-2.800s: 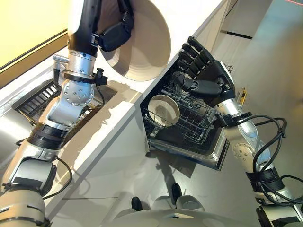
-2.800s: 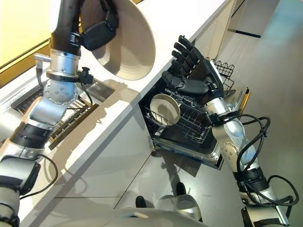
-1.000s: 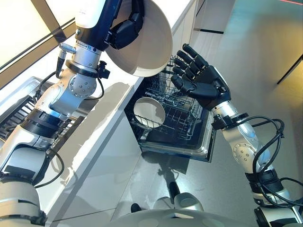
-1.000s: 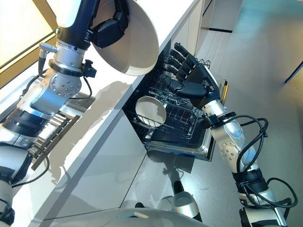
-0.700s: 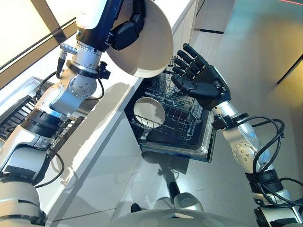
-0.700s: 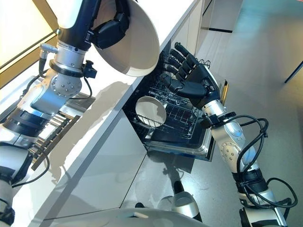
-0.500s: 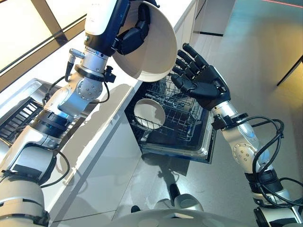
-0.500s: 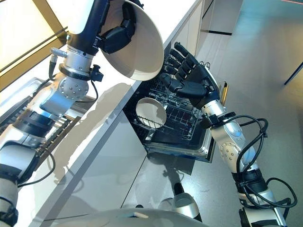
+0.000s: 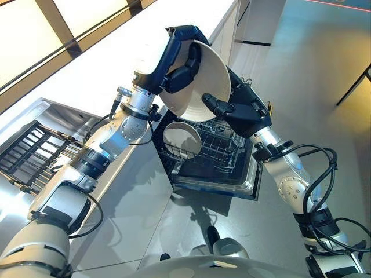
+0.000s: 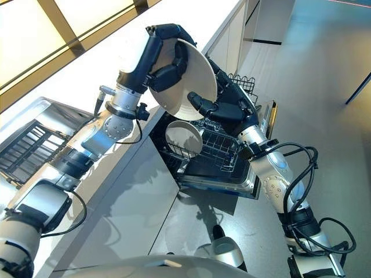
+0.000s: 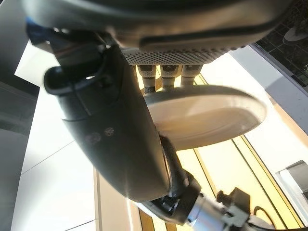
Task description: Pick up plates and place into dishwasher.
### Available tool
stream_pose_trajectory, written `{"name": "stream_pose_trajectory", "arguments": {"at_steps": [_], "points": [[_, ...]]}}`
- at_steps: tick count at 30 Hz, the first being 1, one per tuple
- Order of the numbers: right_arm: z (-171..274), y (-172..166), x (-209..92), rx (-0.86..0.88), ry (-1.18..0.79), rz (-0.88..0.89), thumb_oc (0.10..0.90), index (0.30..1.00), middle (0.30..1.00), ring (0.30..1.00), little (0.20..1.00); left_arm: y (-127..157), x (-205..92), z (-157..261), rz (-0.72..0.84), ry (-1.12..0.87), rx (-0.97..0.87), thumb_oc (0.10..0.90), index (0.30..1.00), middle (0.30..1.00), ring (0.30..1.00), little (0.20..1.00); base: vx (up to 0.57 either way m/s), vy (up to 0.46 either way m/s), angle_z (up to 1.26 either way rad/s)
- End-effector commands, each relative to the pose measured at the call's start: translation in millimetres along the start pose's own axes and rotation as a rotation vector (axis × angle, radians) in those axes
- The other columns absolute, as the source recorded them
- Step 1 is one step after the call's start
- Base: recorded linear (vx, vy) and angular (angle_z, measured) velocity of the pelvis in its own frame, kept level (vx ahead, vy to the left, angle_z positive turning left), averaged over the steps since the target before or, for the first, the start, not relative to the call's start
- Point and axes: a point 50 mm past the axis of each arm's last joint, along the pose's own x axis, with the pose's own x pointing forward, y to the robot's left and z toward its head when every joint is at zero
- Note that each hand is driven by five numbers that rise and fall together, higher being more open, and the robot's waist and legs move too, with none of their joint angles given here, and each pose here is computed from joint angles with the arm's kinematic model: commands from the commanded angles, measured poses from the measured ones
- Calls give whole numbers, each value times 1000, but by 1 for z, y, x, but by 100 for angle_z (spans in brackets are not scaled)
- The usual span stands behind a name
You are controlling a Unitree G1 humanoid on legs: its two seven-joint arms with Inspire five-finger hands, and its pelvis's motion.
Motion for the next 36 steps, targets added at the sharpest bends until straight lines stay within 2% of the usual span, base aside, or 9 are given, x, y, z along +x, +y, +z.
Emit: {"name": "stream_pose_trajectory", "arguments": {"at_steps": [1, 6, 7, 8, 9, 20, 22, 23, 36], "points": [[43, 39, 13, 37, -245, 231, 800, 900, 900, 900, 900, 26, 19, -1, 162, -53, 21, 100, 300, 300, 300, 200, 0, 0, 0], [43, 41, 13, 32, -247, 234, 800, 900, 900, 900, 900, 19, 17, 1, 148, -52, -5, 100, 300, 300, 300, 200, 0, 0, 0], [43, 41, 14, 27, -252, 233, 449, 599, 599, 599, 549, 18, 16, 1, 150, -54, -16, 100, 300, 300, 300, 200, 0, 0, 0], [44, 41, 14, 25, -255, 232, 298, 469, 469, 469, 398, 18, 16, 2, 150, -56, -17, 100, 300, 300, 300, 200, 0, 0, 0], [44, 41, 14, 14, -263, 228, 100, 300, 300, 300, 200, 18, 16, 3, 151, -62, -21, 100, 300, 300, 300, 200, 0, 0, 0], [44, 38, 14, -21, -260, 208, 100, 300, 300, 300, 200, 30, 25, 9, 162, -88, 1, 100, 300, 300, 300, 200, 0, 0, 0], [45, 38, 14, -20, -260, 205, 100, 300, 300, 300, 200, 32, 26, 9, 160, -90, 5, 369, 531, 531, 531, 469, 0, 0, 0], [45, 37, 14, -19, -258, 203, 100, 300, 300, 300, 200, 33, 26, 10, 157, -90, -1, 800, 900, 900, 900, 900, 0, 0, 0], [43, 31, 12, -77, -251, 140, 100, 300, 300, 300, 200, 48, 33, 21, 28, -45, -23, 800, 900, 900, 900, 900, -8, -1, 4]]}}
